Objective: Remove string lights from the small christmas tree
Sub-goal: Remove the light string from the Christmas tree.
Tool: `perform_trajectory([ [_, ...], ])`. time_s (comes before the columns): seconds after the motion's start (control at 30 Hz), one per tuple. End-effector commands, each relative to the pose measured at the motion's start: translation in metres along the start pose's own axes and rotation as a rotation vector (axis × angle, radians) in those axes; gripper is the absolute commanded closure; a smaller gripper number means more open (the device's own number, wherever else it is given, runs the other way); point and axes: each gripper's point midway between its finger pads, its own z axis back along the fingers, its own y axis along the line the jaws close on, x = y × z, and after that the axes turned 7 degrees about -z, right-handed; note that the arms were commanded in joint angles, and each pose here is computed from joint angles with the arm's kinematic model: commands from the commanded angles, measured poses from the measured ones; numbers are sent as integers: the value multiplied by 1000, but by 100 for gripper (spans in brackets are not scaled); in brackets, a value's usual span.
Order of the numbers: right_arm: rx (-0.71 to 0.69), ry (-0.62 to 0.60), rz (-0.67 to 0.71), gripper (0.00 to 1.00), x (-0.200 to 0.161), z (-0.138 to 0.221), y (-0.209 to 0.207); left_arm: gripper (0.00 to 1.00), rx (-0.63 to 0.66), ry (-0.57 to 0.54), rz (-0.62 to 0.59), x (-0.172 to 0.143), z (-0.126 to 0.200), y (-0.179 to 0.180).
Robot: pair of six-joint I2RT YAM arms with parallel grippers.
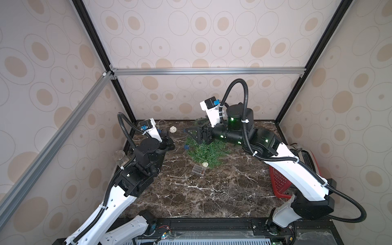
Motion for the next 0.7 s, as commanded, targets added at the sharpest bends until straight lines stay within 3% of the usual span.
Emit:
perform_trajectory([
  [0.0,18,-35,7,23,11,18,-2,100,187,-9,-38,17,-4,42],
  [0.23,23,-45,-14,23,13,29,-18,100,237,-53,-17,36,-36,51],
  [0.47,8,-57,-58,23,12,35,-43,100,125,-112,19,69,-69,15],
  [0.67,-6,-75,-84,23,16,43,-61,100,124,-142,-7,96,-91,-1],
])
